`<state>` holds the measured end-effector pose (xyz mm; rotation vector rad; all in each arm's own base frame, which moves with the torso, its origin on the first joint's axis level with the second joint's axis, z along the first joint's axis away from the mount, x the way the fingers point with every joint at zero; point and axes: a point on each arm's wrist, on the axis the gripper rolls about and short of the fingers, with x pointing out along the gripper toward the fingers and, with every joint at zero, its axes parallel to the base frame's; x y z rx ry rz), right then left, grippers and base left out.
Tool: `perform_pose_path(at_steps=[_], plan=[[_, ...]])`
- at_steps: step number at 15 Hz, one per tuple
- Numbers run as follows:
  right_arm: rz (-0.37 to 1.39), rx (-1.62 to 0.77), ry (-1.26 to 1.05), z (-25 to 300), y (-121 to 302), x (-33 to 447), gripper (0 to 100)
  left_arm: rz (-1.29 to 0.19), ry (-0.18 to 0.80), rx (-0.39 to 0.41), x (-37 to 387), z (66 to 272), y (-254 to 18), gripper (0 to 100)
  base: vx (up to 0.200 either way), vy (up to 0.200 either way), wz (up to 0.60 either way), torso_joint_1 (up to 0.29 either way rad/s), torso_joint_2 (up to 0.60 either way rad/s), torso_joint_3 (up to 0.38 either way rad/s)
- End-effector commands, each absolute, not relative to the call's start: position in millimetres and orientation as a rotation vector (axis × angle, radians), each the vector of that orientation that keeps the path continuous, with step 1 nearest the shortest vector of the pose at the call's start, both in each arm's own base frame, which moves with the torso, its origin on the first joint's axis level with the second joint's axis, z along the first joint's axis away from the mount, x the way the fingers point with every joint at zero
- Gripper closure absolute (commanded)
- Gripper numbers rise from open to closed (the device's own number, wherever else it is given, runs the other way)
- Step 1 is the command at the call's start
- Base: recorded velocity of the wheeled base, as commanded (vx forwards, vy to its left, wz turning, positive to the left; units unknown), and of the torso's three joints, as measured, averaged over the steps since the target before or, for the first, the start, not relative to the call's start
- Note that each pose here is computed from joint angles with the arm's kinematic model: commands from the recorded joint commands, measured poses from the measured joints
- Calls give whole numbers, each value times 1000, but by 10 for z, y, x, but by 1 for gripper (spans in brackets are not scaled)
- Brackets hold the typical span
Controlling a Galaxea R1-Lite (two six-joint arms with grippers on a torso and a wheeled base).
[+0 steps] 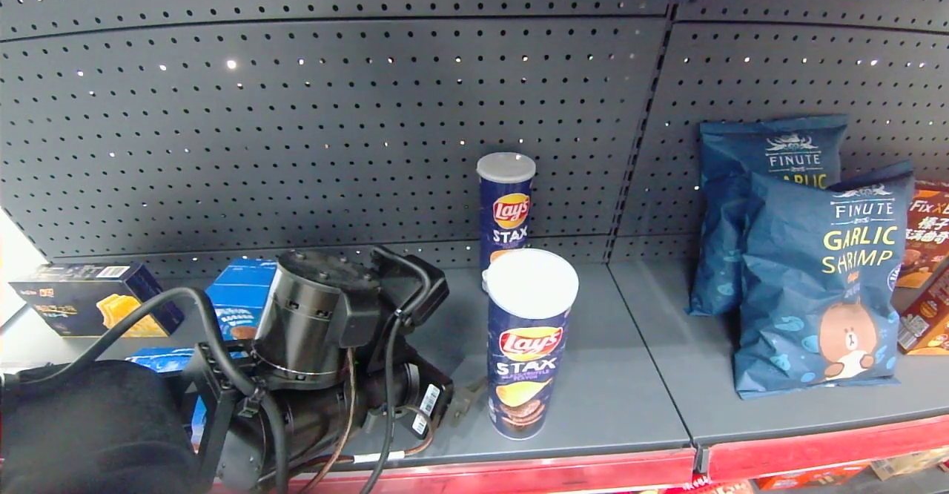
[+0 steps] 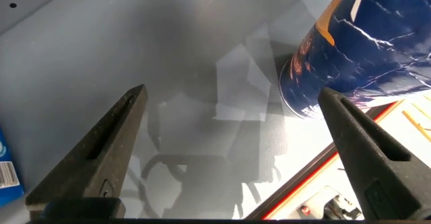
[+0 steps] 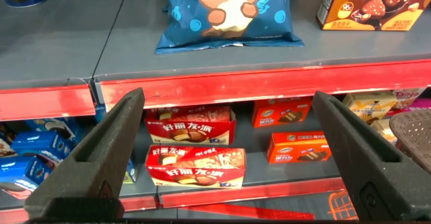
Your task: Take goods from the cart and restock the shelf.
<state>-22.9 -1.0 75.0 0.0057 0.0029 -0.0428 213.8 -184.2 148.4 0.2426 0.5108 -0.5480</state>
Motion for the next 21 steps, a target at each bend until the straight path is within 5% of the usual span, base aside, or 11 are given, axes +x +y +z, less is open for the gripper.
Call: perform_pose_path(at_steps=[1, 6, 9, 10, 12, 15, 17, 21], plan=[[-43, 6, 4, 750, -10, -228, 0, -543, 519, 244, 2132, 1465, -1820, 0, 0, 0, 0, 0, 0, 0], [-43, 6, 4, 750, -10, -228, 0, -430, 376, 243, 2161, 1878, -1363, 0, 0, 0, 0, 0, 0, 0], [-43, 6, 4, 750, -10, -228, 0, -386, 235, 293, 1864, 2172, -1057, 0, 0, 0, 0, 0, 0, 0], [-43, 6, 4, 750, -10, -228, 0, -257, 192, 273, 1652, 2236, -808, 0, 0, 0, 0, 0, 0, 0], [-43, 6, 4, 750, -10, -228, 0, -147, 184, 193, 1212, 2088, -454, 0, 0, 0, 0, 0, 0, 0], [-43, 6, 4, 750, -10, -228, 0, -17, 243, 73, 534, 1505, -95, 0, 0, 0, 0, 0, 0, 0], [-43, 6, 3, 752, -10, -228, 0, 80, 258, 54, 235, 1186, 16, 0, 0, 0, 0, 0, 0, 0], [-43, 6, 4, 750, -10, -228, 0, 12, 204, -22, -22, 845, 2, 0, 0, 0, 0, 0, 0, 0]])
